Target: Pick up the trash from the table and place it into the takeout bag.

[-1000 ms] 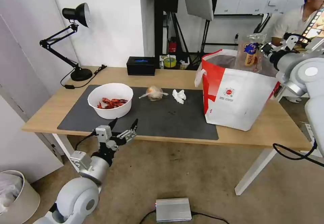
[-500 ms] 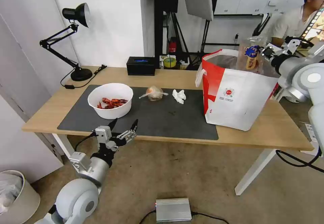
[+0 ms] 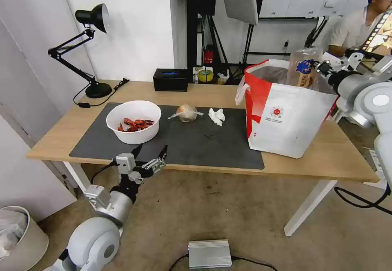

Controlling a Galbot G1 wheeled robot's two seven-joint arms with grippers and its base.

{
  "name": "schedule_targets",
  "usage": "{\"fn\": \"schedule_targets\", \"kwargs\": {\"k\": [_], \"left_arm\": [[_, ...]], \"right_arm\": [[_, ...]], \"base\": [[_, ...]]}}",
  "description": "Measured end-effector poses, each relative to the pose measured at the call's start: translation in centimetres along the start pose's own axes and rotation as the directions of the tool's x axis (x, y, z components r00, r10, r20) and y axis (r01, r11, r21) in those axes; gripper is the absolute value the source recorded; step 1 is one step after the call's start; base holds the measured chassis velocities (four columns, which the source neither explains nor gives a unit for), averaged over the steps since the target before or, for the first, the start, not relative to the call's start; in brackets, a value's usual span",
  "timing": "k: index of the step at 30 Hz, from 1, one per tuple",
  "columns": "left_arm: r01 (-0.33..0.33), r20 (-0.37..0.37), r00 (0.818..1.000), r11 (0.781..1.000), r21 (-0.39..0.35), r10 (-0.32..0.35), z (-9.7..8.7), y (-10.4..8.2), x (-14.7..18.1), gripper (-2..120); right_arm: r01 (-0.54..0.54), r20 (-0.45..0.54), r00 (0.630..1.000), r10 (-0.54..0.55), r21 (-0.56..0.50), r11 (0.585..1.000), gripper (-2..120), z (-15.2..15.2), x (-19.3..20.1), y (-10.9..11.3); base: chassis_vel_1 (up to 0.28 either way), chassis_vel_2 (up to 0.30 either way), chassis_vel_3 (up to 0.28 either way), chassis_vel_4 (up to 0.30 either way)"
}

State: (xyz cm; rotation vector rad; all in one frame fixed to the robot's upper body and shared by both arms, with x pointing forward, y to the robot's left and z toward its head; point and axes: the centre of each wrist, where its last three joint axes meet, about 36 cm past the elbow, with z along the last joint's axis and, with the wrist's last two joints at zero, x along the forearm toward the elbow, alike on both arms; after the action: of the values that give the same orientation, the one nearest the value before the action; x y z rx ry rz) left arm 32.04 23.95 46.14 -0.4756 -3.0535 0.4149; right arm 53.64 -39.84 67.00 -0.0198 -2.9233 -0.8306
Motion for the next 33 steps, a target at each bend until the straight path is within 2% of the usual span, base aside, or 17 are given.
{"fn": "schedule_targets", "kwargs": {"k": [3,4,6,9,12,13,16,18,20,21,23,26,28,32,33], "left_arm": [[-0.001,0.003,1.000,1.000,-0.003,0.001,-0.1,0.0,0.0,100],[-0.001,0.003,1.000,1.000,-0.003,0.001,-0.1,0.0,0.0,100],[0.000,0.005,1.000,1.000,-0.005,0.000,-0.3,0.1,0.0,100],[0.001,0.006,1.000,1.000,-0.006,-0.001,-0.3,0.1,0.0,100],[0.004,0.009,1.000,1.000,-0.005,-0.004,-0.4,0.1,0.1,100],[0.004,0.009,1.000,1.000,-0.005,-0.004,-0.4,0.1,0.1,100],[0.011,0.013,1.000,1.000,-0.006,-0.011,-0.6,0.2,0.4,100],[0.012,0.014,1.000,1.000,-0.007,-0.012,-0.7,0.2,0.5,100],[0.014,0.023,1.000,1.000,-0.009,-0.013,-0.9,0.3,0.6,100],[0.014,0.023,1.000,1.000,-0.009,-0.013,-0.9,0.3,0.6,100],[0.018,0.033,0.999,1.000,-0.015,-0.017,-1.0,0.5,0.6,100],[0.019,0.040,0.999,1.000,-0.021,-0.018,-1.0,0.6,0.6,100],[0.018,0.053,0.998,0.999,-0.041,-0.015,-1.2,0.9,0.8,100],[0.014,0.069,0.998,0.998,-0.060,-0.009,-1.2,1.0,0.9,100],[0.009,0.081,0.997,0.997,-0.073,-0.003,-1.1,1.2,0.9,100]], "right_arm": [[0.003,0.000,1.000,-0.003,0.000,1.000,33,-0.1,0.1,0.1],[0.003,0.000,1.000,-0.003,0.000,1.000,33,-0.1,0.1,0.1],[0.005,-0.001,1.000,-0.005,0.000,1.000,44,-0.1,0.1,0.1],[0.007,-0.001,1.000,-0.007,0.000,1.000,50,-0.1,0.1,0.2],[0.017,-0.005,1.000,-0.017,-0.006,1.000,65,-0.2,0.3,0.3],[0.017,-0.005,1.000,-0.017,-0.006,1.000,65,-0.2,0.3,0.3],[0.049,-0.003,0.999,-0.049,-0.015,0.999,80,-0.5,0.8,0.8],[0.062,-0.002,0.998,-0.062,-0.016,0.998,83,-0.5,1.0,1.1],[0.120,-0.001,0.993,-0.120,-0.012,0.993,94,-0.4,1.9,1.8],[0.120,-0.001,0.993,-0.120,-0.012,0.993,94,-0.4,1.9,1.8],[0.203,0.004,0.979,-0.203,0.003,0.979,99,-0.1,3.0,2.5],[0.253,0.005,0.967,-0.253,0.023,0.967,100,0.4,3.8,2.9],[0.336,-0.014,0.941,-0.337,0.109,0.935,100,2.1,5.8,3.2],[0.384,-0.038,0.923,-0.384,0.186,0.904,100,4.0,7.5,3.2],[0.405,-0.050,0.912,-0.406,0.257,0.878,100,5.4,9.0,3.2]], "base": [[0.000,0.000,0.000,0.000],[0.000,0.000,0.000,0.000],[0.000,0.000,0.000,0.000],[0.000,0.000,0.000,0.000],[0.000,0.000,0.000,0.000],[0.000,0.000,0.000,0.000],[0.000,0.000,0.000,0.000],[0.000,0.000,0.000,0.000],[0.000,0.000,0.000,0.000],[0.000,0.000,0.000,0.000],[0.000,0.000,0.000,0.000],[0.000,0.000,0.000,0.000],[0.000,0.000,0.000,0.000],[0.000,0.000,0.000,0.000],[0.000,0.000,0.000,0.000]]}}
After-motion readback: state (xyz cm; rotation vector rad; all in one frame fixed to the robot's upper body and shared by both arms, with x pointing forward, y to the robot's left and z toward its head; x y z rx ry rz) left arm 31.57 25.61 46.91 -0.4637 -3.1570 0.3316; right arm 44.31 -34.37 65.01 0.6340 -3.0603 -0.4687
